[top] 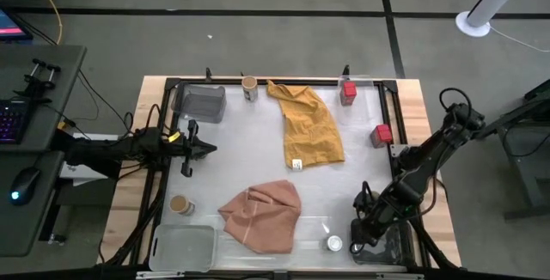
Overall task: Sort spices by type
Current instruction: Put the right yellow seasoning bottle into the bottom right black bin
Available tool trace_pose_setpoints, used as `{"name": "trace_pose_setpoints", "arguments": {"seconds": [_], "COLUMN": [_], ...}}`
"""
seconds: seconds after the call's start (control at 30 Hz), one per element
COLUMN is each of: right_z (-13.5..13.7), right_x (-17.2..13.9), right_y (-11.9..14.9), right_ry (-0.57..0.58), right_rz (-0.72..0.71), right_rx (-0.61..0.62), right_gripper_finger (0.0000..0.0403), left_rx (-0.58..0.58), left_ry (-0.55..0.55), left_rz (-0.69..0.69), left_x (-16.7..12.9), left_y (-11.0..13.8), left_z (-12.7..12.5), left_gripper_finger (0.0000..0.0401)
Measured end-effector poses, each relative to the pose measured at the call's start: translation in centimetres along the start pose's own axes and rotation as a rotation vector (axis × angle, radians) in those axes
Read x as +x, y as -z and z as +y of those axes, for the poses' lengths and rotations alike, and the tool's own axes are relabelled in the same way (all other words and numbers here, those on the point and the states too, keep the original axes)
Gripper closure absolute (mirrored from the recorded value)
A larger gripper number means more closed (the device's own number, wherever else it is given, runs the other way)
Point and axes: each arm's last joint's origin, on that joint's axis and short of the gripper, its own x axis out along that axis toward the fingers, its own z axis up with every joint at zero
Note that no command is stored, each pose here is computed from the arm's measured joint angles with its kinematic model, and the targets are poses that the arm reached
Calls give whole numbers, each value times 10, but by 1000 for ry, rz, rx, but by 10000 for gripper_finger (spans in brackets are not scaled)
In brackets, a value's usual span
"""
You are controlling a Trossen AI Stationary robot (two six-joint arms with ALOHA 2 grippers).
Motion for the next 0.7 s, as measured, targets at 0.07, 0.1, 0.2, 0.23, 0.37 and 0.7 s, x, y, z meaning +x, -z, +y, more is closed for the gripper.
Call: {"name": "trace_pose_setpoints", "arguments": {"seconds": [0.07,0.1,0.2,0.23,0.37,0.7], "right_z": [1,1,3,4,9,10], "right_x": [4,7,16,19,24,15], "right_y": [-1,-1,-3,-3,-7,-20], "right_ry": [15,27,54,59,35,-21], "right_rz": [2,5,26,34,49,5], "right_rx": [16,27,51,57,97,251], "right_gripper_finger": [181,173,141,134,125,123], "left_rx": [0,0,0,0,0,0], "left_ry": [0,0,0,0,0,0], "left_rz": [0,1,0,0,1,-1], "left_x": [0,0,0,0,0,0], "left_y": [0,0,0,0,0,0], "left_z": [0,0,0,0,0,0], "left_gripper_finger": [400,400,400,400,400,400]}}
